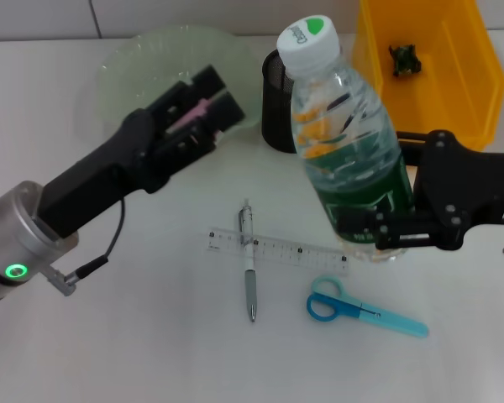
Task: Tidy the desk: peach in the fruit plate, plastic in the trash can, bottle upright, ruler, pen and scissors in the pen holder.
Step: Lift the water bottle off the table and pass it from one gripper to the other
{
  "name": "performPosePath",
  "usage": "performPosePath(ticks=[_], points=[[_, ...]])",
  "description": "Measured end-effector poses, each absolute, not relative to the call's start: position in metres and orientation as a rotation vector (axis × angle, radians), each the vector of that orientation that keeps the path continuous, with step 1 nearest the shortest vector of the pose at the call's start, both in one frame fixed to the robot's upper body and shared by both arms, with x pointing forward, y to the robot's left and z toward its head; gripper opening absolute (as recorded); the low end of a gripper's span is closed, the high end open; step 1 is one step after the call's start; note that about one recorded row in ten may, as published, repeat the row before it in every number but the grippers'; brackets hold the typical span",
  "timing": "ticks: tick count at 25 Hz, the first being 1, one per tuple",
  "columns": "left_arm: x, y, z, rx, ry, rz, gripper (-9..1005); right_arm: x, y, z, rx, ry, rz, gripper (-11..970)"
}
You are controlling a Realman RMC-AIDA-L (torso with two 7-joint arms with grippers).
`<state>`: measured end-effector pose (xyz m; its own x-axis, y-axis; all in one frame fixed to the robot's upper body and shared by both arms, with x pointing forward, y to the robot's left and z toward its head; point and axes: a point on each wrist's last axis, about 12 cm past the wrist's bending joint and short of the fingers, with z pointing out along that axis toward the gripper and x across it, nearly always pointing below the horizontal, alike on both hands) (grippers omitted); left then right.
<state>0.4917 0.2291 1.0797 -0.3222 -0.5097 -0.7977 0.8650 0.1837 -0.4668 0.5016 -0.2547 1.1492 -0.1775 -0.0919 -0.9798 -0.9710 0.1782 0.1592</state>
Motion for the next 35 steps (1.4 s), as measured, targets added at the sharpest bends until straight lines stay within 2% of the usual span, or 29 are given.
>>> performPosePath(ticks=[8, 35], points=[[0.495, 0.223, 1.087, 0.496, 1.227, -1.495, 746, 0.505, -0.246, 1.142, -1.088, 1.484, 1.212, 769], [0.501, 0.214, 1.097, 0.546, 1.175, -1.534, 720, 0.523, -0.220, 1.129, -1.116, 1.535, 1.319, 776]])
